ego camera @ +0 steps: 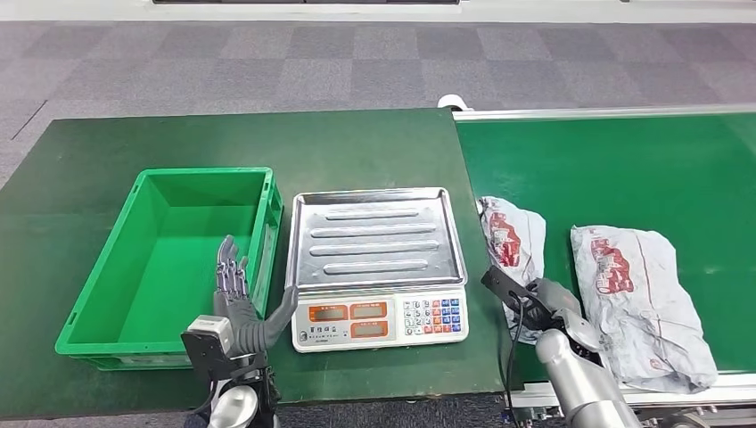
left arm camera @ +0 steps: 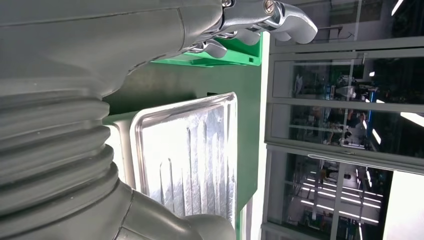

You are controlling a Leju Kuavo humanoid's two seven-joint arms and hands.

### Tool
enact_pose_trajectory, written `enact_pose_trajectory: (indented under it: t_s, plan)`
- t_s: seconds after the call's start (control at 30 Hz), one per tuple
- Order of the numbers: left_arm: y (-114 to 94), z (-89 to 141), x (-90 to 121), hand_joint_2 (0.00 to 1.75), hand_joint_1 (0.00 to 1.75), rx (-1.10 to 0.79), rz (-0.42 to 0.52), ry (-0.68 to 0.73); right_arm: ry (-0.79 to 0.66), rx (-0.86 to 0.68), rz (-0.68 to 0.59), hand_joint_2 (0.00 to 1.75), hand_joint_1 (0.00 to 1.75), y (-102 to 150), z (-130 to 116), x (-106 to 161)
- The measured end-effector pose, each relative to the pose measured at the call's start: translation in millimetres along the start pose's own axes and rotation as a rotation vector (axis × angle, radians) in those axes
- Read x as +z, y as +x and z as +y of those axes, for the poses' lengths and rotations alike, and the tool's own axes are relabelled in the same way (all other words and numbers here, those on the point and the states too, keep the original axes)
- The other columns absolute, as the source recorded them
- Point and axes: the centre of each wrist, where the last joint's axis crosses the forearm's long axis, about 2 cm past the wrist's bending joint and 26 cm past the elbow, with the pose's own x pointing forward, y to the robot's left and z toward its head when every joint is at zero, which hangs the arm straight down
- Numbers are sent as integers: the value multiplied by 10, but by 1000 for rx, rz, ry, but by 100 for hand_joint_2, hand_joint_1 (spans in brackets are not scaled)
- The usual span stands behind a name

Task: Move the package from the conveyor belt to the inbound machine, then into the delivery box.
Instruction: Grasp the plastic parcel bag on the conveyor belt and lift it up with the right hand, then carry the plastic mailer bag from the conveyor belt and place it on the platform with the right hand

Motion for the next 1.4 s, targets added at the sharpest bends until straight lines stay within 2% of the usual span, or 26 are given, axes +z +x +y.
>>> enact_pose_trajectory:
  t_s: [0.37, 0.5, 0.7, 0.83, 0.97, 1.03, 1.27, 1.4]
  plan:
    - [23, 14, 36, 175, 0, -1, -7, 5, -244, -168, -255, 175, 175, 86, -136, 108]
    - [25, 14, 35, 175, 0, -1, -7, 5, -476, -231, -370, 175, 175, 108, -236, 189]
    - [30, 8, 35, 175, 0, 6, -9, -1, -864, -253, -547, 175, 175, 214, -532, 413]
    - [31, 3, 34, 175, 0, 8, -10, -6, -1033, -250, -623, 175, 175, 291, -690, 572]
    - [39, 1, 27, 175, 0, 11, -15, -10, -1141, -267, -689, 175, 175, 377, -834, 701]
    - [61, 0, 8, 175, 0, 2, -28, -2, -1146, -287, -719, 175, 175, 427, -888, 732]
    - [180, -3, -105, 175, 0, -62, -102, 58, -955, -367, -882, 175, 175, 711, -974, 681]
    - [242, -3, -173, 175, 0, -90, -138, 101, -627, -562, -1043, 175, 175, 917, -946, 564]
